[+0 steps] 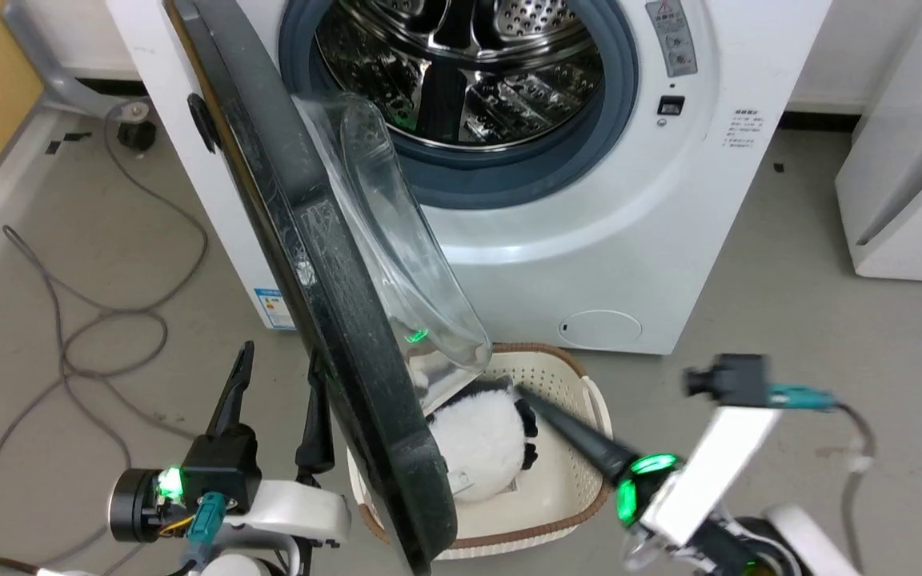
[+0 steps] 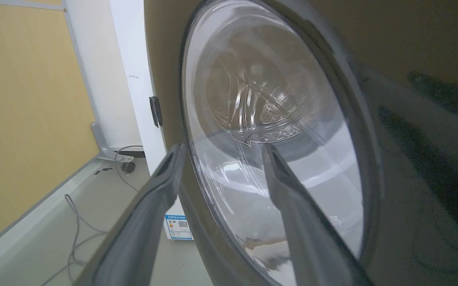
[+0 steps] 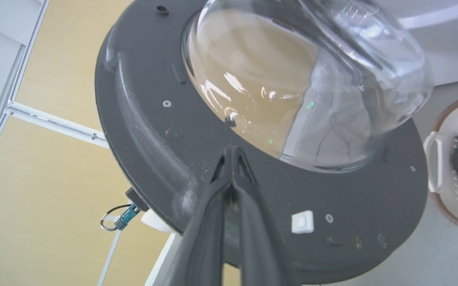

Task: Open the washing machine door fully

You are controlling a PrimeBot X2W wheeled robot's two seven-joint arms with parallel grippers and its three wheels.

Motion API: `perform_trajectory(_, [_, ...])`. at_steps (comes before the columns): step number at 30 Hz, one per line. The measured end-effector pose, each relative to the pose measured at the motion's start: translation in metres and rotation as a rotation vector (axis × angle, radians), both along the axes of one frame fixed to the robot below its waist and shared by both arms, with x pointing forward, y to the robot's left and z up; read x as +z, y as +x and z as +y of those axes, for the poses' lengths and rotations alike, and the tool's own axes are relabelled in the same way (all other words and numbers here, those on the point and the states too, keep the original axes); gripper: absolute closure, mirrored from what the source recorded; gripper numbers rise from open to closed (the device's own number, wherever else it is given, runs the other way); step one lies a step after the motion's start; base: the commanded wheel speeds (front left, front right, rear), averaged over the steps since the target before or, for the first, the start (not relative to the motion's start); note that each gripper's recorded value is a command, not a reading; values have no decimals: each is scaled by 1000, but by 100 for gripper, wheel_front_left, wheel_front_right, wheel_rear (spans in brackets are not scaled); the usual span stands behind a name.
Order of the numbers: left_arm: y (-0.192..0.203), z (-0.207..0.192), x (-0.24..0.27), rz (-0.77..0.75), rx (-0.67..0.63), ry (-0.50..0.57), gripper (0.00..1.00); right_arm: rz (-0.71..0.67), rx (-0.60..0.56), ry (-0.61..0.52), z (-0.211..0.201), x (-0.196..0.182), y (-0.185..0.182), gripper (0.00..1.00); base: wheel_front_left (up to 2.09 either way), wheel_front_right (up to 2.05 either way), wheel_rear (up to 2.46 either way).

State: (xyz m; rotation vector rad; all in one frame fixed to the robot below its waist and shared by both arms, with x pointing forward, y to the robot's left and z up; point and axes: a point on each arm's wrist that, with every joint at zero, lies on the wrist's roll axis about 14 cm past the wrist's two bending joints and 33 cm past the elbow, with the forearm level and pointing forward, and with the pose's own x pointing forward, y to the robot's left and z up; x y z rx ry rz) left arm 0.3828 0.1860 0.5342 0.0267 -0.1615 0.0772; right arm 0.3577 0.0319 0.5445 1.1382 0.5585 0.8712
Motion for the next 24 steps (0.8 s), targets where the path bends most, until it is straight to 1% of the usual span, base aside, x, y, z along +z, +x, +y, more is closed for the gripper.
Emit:
perform_trajectory(2, [-2, 0, 0, -1, 0, -1, 0, -57, -97, -12, -16, 7, 11, 100, 0, 0, 0])
perform_trajectory(5, [-6, 0, 0, -1, -2, -2, 0, -157, -278, -38, -45, 17, 28, 100, 0, 0, 0])
perform_trajectory(8, [-7, 0, 2, -7, -3, -3, 0, -316, -458, -100, -76, 32, 40, 100, 0, 0, 0])
perform_trajectory(10, [-9, 1, 4, -12, 0, -3, 0, -430, -549, -161, -93, 38, 43, 100, 0, 0, 0])
perform_trajectory(12, [-10, 2, 5, -15, 4, -4, 0, -509, -620, -213, -108, 43, 45, 100, 0, 0, 0])
perform_trajectory(14, [-12, 3, 4, -13, 6, -5, 0, -599, -676, -304, -124, 48, 49, 100, 0, 0, 0])
perform_trajectory(16, [-13, 4, 4, -12, 8, -5, 0, -681, -779, -374, -147, 61, 52, 100, 0, 0, 0])
perform_trajectory(19, [-13, 3, 5, -17, 7, -5, 0, -788, -891, -487, -167, 75, 48, 100, 0, 0, 0])
perform_trajectory(21, [-13, 4, 5, -18, 10, -5, 0, -860, -919, -599, -172, 77, 44, 100, 0, 0, 0])
perform_trajectory(24, [-14, 5, 5, -17, 12, -5, 0, -875, -954, -691, -179, 70, 39, 100, 0, 0, 0])
